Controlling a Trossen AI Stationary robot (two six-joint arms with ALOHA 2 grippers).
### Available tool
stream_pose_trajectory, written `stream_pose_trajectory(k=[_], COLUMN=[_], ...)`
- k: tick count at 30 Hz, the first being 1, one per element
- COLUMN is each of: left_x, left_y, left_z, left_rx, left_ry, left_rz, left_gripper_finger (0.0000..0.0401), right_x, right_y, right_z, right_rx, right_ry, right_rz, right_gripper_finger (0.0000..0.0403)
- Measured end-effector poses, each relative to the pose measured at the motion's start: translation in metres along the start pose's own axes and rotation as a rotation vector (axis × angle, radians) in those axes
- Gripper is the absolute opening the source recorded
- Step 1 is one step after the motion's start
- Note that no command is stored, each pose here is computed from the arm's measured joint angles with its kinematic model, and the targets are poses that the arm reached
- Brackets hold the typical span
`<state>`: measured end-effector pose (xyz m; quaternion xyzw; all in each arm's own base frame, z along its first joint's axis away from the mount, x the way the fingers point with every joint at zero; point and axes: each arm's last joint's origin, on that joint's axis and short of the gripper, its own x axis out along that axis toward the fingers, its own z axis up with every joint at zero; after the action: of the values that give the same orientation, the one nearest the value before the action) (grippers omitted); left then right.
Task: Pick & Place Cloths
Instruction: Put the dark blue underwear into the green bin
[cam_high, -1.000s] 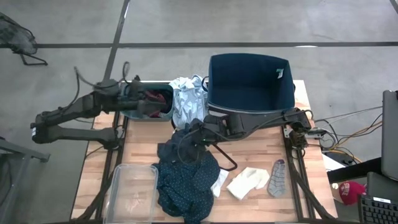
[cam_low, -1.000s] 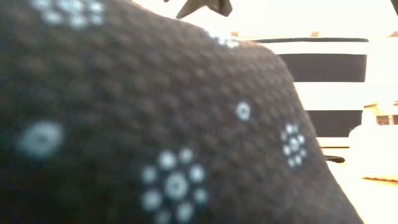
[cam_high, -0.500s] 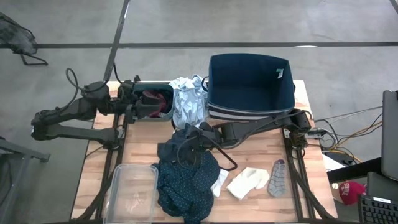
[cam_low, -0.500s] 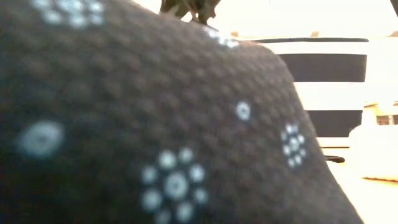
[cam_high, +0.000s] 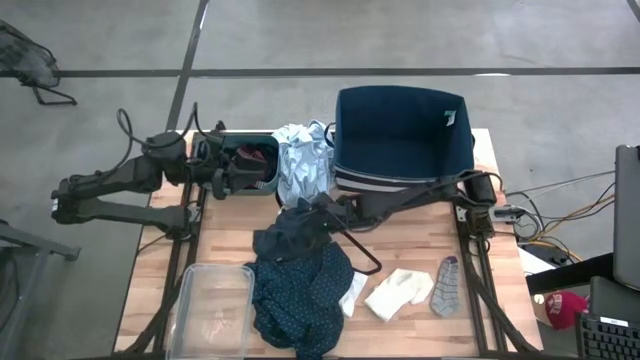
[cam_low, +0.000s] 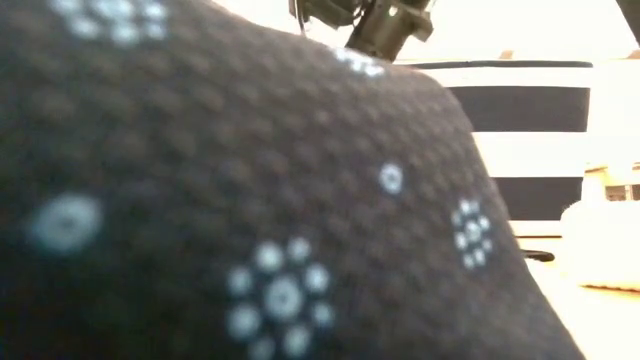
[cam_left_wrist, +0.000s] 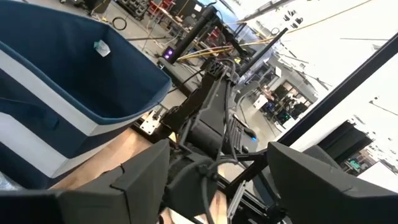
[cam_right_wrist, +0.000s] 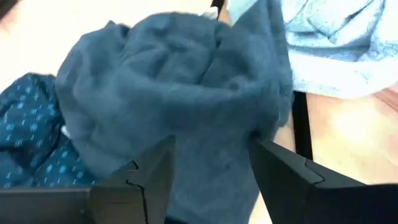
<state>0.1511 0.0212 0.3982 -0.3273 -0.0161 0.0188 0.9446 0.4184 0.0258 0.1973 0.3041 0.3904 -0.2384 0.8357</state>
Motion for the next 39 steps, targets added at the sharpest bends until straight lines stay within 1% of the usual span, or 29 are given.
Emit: stream_pose_trajectory(k=[4,6,8,12,15,16,19,21,24,28,34,39], left_x=[0.002,0.003,0.004,0.004,0.004,0.004,0.004,0.004,0.004,0.004,0.005,0.010], left_y=[0.001,0.001,0.002,0.002,0.002,0.002,0.002,0.002,0.002,0.001,0.004,0.005], left_z=[-0.001,-0.001,-0.001,-0.002,-0.002,-0.002,-0.002,-0.002,-0.002,-0.003,-0.009,-0.017], left_rx=[0.002,0.001,0.000,-0.005,-0.007,-0.007,-0.007,-0.007,-0.007,0.010,0.004,0.000], left_ry=[0.005,0.008,0.010,0.012,0.013,0.015,0.018,0.018,0.019,0.046,0.113,0.169], left_rz=[0.004,0.006,0.008,0.010,0.009,0.011,0.014,0.014,0.013,-0.017,-0.047,-0.092], left_gripper_finger=[0.0275,0.0275,0.0275,0.0275,0.0275,0.0275,0.0275,0.0275,0.0275,0.0275,0.0275,0.0275], right_x=[0.006,0.008,0.009,0.011,0.011,0.011,0.009,0.004,-0.017,-0.062,-0.125,-0.166], right_y=[-0.004,-0.005,-0.007,-0.012,-0.011,-0.011,-0.008,-0.002,0.013,0.031,0.036,0.038], right_z=[0.005,0.005,0.006,0.006,0.005,0.004,0.005,0.010,0.020,0.038,0.062,0.077], right_rx=[0.016,0.031,0.057,0.072,0.072,0.071,0.071,0.072,0.064,0.028,0.019,0.032], right_ry=[-0.012,-0.009,-0.003,0.025,0.060,0.069,0.089,0.094,0.058,-0.046,-0.186,-0.283], right_rz=[0.070,0.097,0.100,0.108,0.135,0.145,0.173,0.213,0.285,0.365,0.418,0.464], right_gripper_finger=[0.0190,0.0177,0.0158,0.0100,0.0038,0.0023,0.0012,0.0010,0.0009,0.0008,0.0008,0.0008])
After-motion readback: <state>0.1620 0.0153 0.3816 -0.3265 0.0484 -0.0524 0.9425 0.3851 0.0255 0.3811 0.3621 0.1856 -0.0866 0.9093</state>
